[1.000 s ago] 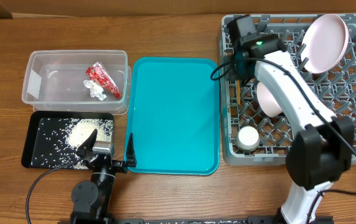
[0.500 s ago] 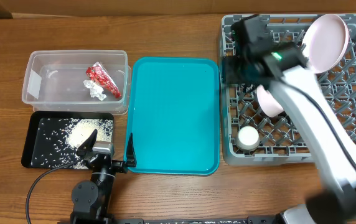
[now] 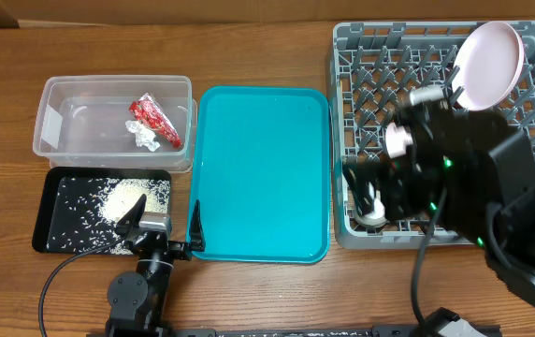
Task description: Sort waste into correct bins and load items into the dishwasher
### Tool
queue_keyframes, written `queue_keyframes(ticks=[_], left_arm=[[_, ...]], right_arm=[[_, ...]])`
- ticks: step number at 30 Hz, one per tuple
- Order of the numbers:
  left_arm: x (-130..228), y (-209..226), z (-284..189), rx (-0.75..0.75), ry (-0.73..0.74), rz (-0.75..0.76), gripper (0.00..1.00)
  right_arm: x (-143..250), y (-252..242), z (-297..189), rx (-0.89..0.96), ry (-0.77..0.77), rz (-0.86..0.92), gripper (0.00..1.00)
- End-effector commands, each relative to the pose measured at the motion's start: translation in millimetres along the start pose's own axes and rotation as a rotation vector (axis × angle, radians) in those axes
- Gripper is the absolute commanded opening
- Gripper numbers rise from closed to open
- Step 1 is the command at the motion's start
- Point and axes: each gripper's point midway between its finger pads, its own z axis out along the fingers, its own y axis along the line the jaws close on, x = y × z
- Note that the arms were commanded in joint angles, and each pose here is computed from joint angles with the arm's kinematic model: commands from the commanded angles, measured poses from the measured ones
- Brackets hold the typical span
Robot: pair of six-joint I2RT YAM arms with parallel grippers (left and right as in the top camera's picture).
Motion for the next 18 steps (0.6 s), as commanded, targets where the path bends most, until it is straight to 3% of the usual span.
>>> queue_keyframes(ticks=[1,6,11,14,18], left_arm=[[1.5,0.2,0.1,0.002,0.002,-0.010,1.00],[1.5,0.2,0.1,0.001,0.002,-0.010,1.00],[1.5,0.2,0.1,0.001,0.002,-0.010,1.00],[1.5,0.2,0.1,0.002,0.002,-0.010,1.00],[1.5,0.2,0.1,0.002,0.002,-0.010,1.00]], right_arm=[[14.5,-26.6,-29.5,0.095,-0.038,0.090,1.00],[18.6,-51.4,-76.2,0.162,-0.204,0.121,1.00],[-5.2,-47.4,-112.1,0.107,-0.490,-0.051,1.00],[-0.2,-54.5,-110.4,0.131,-0.575,-0.080,1.00],[29.5,-87.1,-73.3,0.242,-0.591,-0.013,1.00]])
